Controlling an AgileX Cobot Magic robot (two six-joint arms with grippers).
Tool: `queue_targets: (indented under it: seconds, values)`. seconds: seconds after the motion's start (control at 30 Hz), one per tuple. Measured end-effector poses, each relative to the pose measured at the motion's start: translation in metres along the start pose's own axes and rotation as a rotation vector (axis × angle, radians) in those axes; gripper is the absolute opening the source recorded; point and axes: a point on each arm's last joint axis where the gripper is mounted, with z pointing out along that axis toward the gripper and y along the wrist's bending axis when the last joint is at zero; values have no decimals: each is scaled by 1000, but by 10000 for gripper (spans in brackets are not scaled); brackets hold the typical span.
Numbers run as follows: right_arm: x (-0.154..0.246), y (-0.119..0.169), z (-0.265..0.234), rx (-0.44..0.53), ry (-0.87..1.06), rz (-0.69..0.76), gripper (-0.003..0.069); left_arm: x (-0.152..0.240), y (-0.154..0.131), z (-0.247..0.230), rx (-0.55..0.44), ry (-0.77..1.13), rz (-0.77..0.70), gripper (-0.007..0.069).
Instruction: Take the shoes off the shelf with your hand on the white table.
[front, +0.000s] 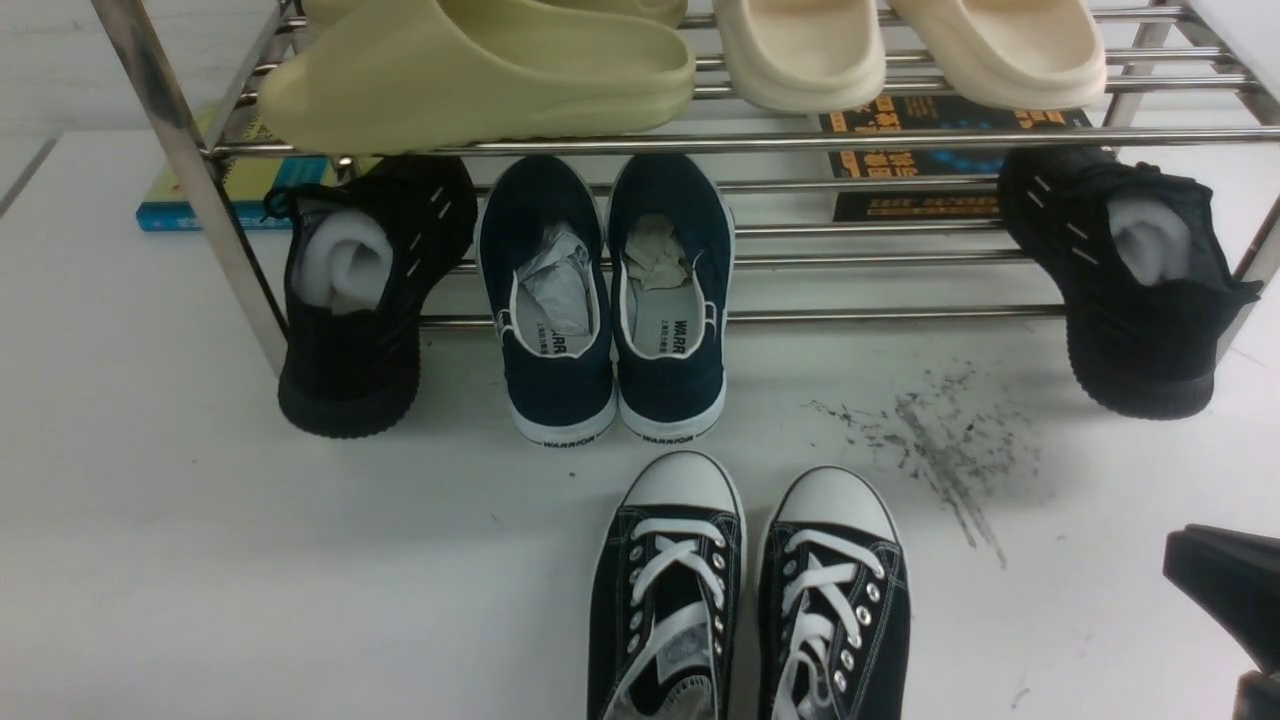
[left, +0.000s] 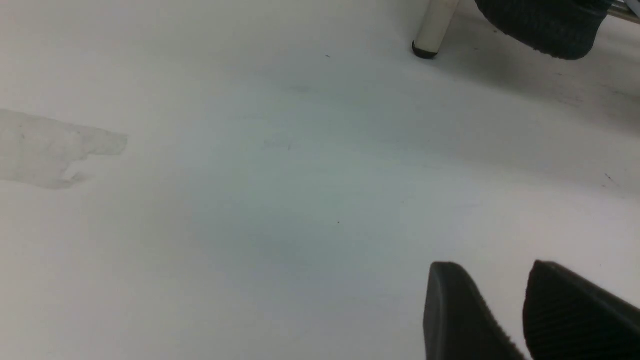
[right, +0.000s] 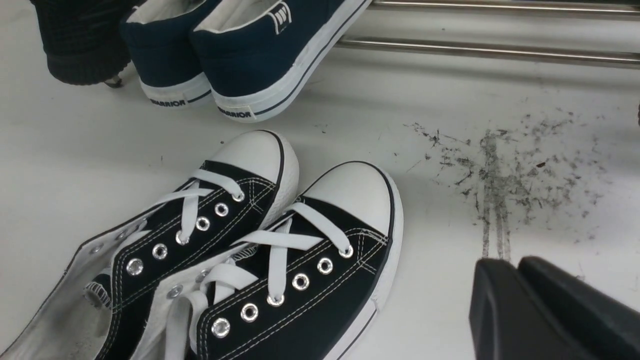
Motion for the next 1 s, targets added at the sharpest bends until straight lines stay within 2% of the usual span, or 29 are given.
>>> queue_targets:
  seconds: [0.13,0.23,0.33,0.63,0.8,1.0]
  values:
    - [2,-1,0,0,1,-24,70,0,0,0,0,0,0,239]
    - [15,-6,-7,3,-15,-133,75,0,0,0,0,0,0,239]
    - [27,-15,-14,52,-43,-195,78,0,0,0,0,0,0,239]
    - [77,-44,-30,296,-171,-139,89,0,0,0,0,0,0,239]
    - [90,-48,-36,361,-156,-103,95,0,0,0,0,0,0,239]
    - [91,-47,-38,378,-144,-92,101,0,0,0,0,0,0,239]
